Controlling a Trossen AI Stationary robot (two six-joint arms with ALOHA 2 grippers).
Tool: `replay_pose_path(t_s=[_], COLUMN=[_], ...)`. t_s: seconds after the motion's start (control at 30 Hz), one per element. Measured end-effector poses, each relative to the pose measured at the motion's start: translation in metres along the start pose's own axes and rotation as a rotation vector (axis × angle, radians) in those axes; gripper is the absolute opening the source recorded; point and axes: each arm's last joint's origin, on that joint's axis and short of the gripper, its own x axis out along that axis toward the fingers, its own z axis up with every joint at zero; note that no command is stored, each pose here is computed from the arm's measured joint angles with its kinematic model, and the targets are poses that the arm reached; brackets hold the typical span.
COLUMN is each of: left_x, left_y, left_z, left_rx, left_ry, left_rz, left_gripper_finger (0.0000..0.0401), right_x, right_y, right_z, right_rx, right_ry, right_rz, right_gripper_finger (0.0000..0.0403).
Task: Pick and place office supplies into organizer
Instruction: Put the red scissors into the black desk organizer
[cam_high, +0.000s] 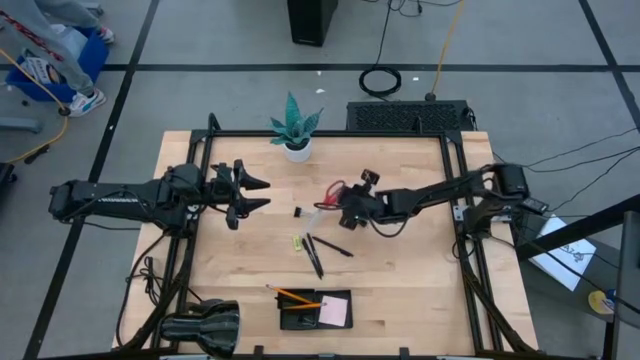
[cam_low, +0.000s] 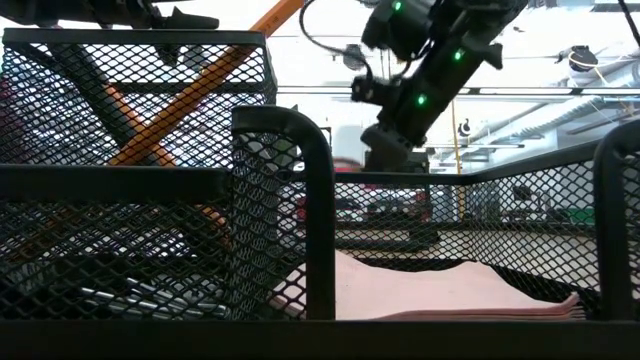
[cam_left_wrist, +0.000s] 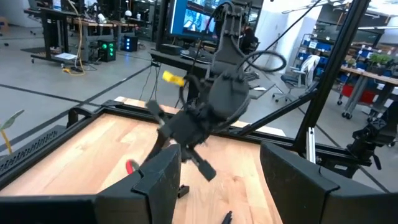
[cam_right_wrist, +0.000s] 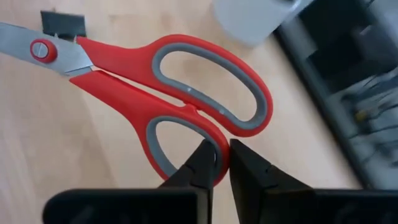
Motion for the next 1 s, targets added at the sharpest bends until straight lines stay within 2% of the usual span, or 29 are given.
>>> replay_pose_path(t_s=[0.2, 0.43, 0.5, 0.67, 1.0], left_x=[0.000, 0.000, 0.000, 0.000, 0.000], left_y=[0.000, 0.001, 0.002, 0.003, 0.005], left_z=[0.000, -0.004, -0.004, -0.003, -0.004], left_rx=[0.015, 0.025, 0.012, 0.007, -0.027], left_ry=[0.003, 0.033, 0.031, 0.026, 0.012], left_rz=[0.000, 0.034, 0.051, 0.076, 0.174], left_gripper_finger=[0.0225, 0.0225, 0.0225, 0.0225, 0.0225], right_x=[-0.026, -0.056, -0.062, -0.079, -0.116], right_y=[0.007, 0.024, 0.029, 0.041, 0.060], right_z=[0.018, 0.035, 0.038, 0.042, 0.049], right_rx=[-0.158, -0.440, -0.499, -0.601, -0.725], right_ry=[-0.174, -0.355, -0.393, -0.489, -0.689], right_rz=[-0.038, -0.162, -0.167, -0.183, -0.223], right_gripper_finger=[0.0024, 0.0029, 0.0030, 0.0022, 0.0023])
